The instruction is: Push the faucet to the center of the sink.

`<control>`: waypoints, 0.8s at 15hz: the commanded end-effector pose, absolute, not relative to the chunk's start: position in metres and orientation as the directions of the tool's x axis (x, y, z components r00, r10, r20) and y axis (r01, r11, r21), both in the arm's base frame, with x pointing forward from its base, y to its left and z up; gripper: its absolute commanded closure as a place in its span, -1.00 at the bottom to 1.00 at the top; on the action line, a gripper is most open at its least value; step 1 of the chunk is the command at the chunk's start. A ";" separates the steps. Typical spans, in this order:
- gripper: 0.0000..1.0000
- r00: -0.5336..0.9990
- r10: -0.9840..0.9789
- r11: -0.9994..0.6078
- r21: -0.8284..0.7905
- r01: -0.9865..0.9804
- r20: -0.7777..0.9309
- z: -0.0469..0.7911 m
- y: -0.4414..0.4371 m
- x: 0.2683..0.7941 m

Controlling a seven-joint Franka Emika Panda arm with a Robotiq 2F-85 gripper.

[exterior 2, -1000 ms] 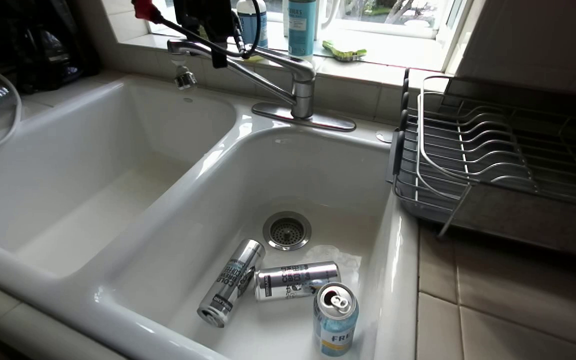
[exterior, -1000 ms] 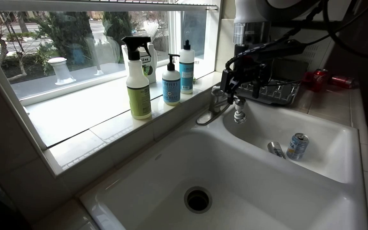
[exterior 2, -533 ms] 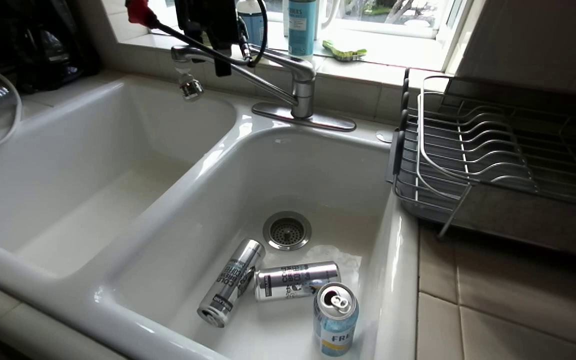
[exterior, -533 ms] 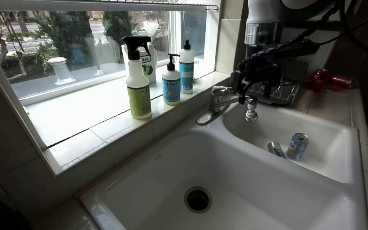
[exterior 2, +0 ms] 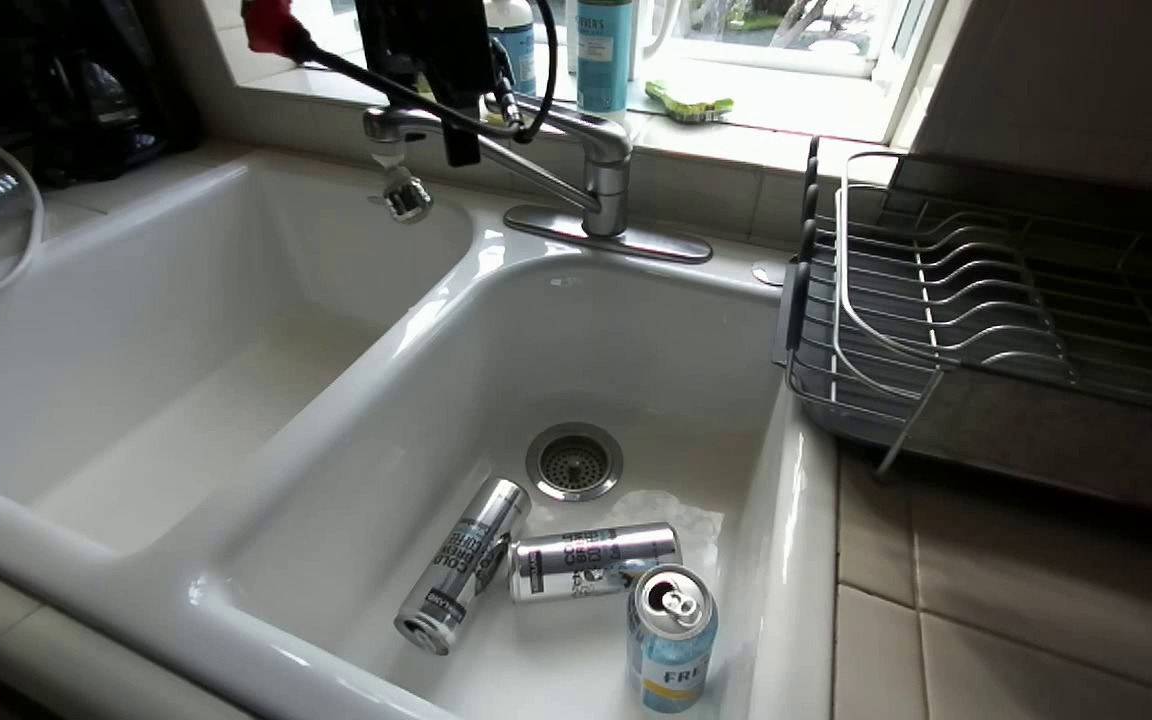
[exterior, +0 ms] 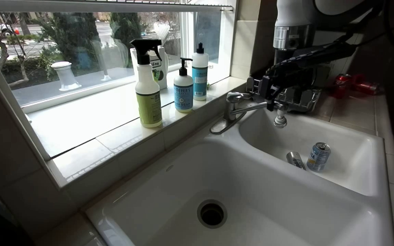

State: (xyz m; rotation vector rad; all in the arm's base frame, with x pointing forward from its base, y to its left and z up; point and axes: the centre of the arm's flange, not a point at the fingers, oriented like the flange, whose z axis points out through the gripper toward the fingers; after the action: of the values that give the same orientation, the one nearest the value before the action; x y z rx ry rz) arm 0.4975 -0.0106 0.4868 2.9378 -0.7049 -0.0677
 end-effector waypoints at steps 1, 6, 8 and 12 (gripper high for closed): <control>-1.00 0.886 -0.464 -0.870 0.185 -0.456 0.005 0.489 -0.043 0.466; -1.00 0.875 -0.483 -0.856 0.196 -0.478 0.021 0.488 -0.058 0.458; -1.00 0.873 -0.488 -0.853 0.194 -0.484 0.030 0.489 -0.061 0.456; -1.00 0.901 -0.433 -0.890 0.162 -0.426 -0.009 0.497 -0.042 0.459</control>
State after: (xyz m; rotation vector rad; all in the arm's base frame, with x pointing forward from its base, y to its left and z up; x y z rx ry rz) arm 0.4763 -0.0362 0.4895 2.9013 -0.7284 -0.0528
